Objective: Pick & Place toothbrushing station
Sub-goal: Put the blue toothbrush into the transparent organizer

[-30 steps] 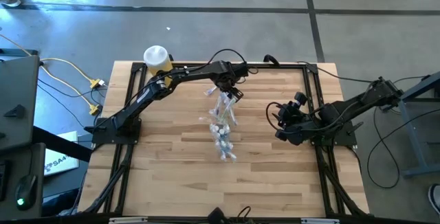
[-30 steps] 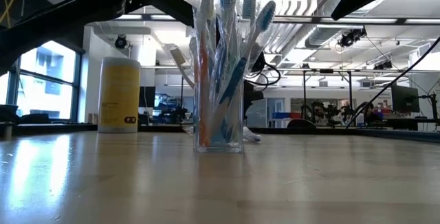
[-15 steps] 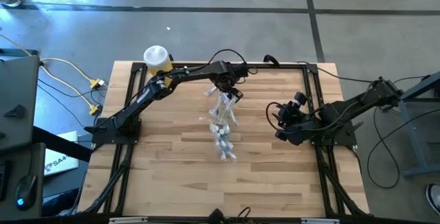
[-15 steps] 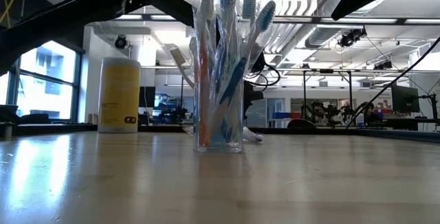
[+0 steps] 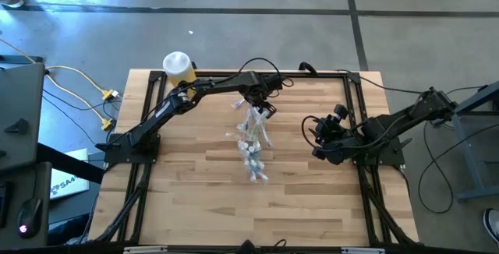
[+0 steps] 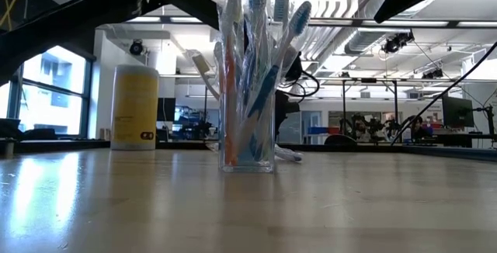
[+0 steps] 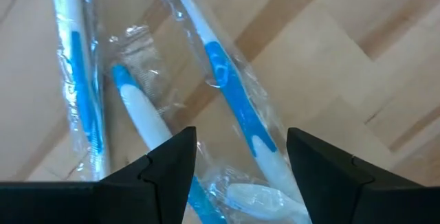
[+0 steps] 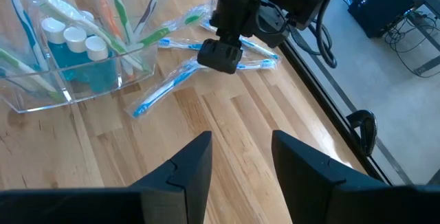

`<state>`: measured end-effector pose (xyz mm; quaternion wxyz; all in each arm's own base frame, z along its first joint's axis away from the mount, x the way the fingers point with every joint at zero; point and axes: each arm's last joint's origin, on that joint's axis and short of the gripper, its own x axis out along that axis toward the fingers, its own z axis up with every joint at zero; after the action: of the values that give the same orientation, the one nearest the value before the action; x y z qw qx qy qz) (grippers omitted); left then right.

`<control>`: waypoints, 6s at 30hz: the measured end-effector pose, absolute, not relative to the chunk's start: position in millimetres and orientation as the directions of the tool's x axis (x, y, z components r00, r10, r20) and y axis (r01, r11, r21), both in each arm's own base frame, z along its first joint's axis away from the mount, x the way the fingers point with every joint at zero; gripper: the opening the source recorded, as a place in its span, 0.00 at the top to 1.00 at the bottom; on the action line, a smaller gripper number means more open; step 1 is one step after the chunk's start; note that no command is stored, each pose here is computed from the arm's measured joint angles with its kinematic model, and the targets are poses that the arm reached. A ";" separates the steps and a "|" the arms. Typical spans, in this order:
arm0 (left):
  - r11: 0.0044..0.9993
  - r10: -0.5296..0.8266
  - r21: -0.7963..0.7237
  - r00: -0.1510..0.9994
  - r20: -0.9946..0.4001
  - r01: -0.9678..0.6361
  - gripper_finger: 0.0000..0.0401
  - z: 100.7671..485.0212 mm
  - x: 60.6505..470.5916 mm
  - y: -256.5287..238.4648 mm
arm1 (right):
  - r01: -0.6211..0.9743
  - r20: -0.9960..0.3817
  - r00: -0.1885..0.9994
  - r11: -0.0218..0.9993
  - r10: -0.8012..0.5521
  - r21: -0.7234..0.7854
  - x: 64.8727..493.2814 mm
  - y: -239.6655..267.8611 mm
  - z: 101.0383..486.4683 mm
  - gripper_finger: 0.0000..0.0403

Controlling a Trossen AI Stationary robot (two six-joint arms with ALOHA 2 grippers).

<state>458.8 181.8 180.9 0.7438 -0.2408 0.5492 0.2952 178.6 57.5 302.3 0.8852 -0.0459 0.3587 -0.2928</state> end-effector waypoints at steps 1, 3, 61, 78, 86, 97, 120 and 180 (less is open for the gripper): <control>0.711 0.174 -0.033 0.221 -0.960 -0.702 0.45 180.9 458.9 181.0 | 0.485 -0.608 0.571 0.824 -0.551 -0.291 178.6 57.5 302.3 0.64; 0.716 0.171 -0.033 0.221 -0.960 -0.697 0.45 180.9 459.9 178.1 | 0.485 -0.608 0.571 0.824 -0.551 -0.291 178.6 57.5 302.3 0.64; 0.880 0.264 -0.042 0.560 -0.786 -0.473 0.98 321.8 460.0 135.6 | 0.491 -0.634 0.577 0.839 -0.515 -0.235 176.8 57.8 303.2 0.64; 0.925 0.305 0.007 0.731 -0.610 -0.380 0.98 467.6 350.5 52.5 | 0.453 -0.595 0.634 0.861 -0.494 -0.232 170.1 75.2 304.3 0.64; 0.869 0.409 0.118 0.562 -0.719 -0.481 0.98 469.3 308.5 9.9 | 0.426 -0.582 0.664 0.877 -0.470 -0.222 165.5 84.7 304.7 0.64; 0.927 0.330 0.142 0.573 -0.750 -0.347 0.98 456.3 251.9 -37.5 | 0.443 -0.554 0.693 0.879 -0.462 -0.179 162.7 92.2 305.5 0.64; 0.990 -0.128 -0.025 0.969 0.211 0.136 0.98 206.1 195.8 -94.5 | 0.526 -0.427 0.718 0.830 -0.550 -0.184 174.1 98.7 305.6 0.64; 0.972 -0.219 -0.091 0.975 -0.024 0.216 0.87 110.9 278.5 -71.8 | 0.431 -0.393 0.820 0.900 -0.417 -0.055 202.3 98.6 322.1 0.64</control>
<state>278.5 -71.8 110.9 0.9929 -0.0438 0.0168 -0.1097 202.3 98.6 322.1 0.9537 0.0181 0.2016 -0.2223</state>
